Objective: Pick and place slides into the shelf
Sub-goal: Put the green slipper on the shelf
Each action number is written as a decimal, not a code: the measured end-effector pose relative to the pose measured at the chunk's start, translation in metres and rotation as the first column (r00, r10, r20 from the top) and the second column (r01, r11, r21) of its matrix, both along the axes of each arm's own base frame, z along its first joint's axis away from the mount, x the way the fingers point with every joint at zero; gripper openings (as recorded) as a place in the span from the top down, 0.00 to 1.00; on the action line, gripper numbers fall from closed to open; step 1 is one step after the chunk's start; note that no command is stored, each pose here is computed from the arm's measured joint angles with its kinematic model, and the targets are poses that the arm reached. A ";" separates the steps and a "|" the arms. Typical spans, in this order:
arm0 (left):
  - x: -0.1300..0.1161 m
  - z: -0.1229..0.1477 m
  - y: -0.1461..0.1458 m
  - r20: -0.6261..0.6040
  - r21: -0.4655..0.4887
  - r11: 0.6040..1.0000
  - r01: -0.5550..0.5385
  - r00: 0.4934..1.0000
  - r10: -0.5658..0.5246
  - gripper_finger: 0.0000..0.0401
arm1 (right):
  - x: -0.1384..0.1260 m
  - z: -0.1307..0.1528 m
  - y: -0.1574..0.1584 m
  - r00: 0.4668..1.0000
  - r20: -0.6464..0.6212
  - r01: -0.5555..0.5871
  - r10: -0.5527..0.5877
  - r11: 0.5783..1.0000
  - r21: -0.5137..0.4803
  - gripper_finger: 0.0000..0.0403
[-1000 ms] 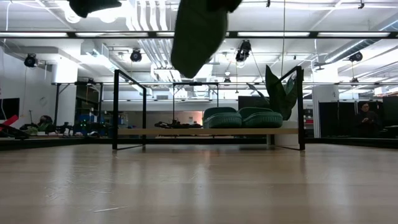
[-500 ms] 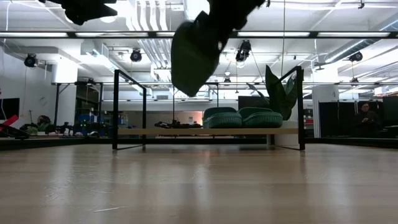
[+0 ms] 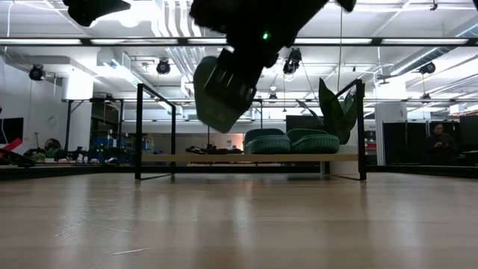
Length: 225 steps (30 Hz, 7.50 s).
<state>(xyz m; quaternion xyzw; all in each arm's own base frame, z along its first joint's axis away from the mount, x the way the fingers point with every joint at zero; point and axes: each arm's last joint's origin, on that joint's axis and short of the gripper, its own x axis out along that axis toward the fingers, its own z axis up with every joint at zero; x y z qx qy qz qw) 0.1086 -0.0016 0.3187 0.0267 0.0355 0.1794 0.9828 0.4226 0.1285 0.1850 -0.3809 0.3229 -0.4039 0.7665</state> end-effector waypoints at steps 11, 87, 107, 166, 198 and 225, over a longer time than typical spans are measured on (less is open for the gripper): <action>0.000 -0.006 0.000 -0.028 0.004 1.000 0.000 1.000 0.000 0.39 | 0.014 -0.024 -0.015 0.995 -0.085 0.044 -0.049 0.997 -0.059 0.93; 0.004 -0.011 -0.001 -0.081 0.010 1.000 0.001 0.997 0.000 0.39 | 0.011 -0.021 -0.035 0.966 -0.242 0.033 0.095 0.879 0.477 0.53; 0.004 -0.011 -0.001 -0.082 0.011 1.000 0.001 0.997 0.000 0.39 | 0.009 0.007 -0.038 0.895 -0.429 0.009 0.123 0.956 0.293 0.59; 0.005 -0.016 -0.001 -0.125 0.017 1.000 0.001 0.992 0.001 0.39 | 0.016 -0.011 -0.085 0.972 -0.191 0.184 -0.136 0.948 0.260 0.97; 0.005 -0.017 -0.001 -0.135 0.017 1.000 0.001 0.991 0.001 0.39 | 0.007 -0.012 -0.066 0.976 -0.120 0.208 -0.182 0.940 0.269 0.97; 0.005 -0.017 -0.001 -0.129 -0.004 1.000 -0.003 0.992 0.003 0.39 | 0.013 -0.013 -0.062 0.979 -0.170 0.178 -0.116 0.888 0.423 0.83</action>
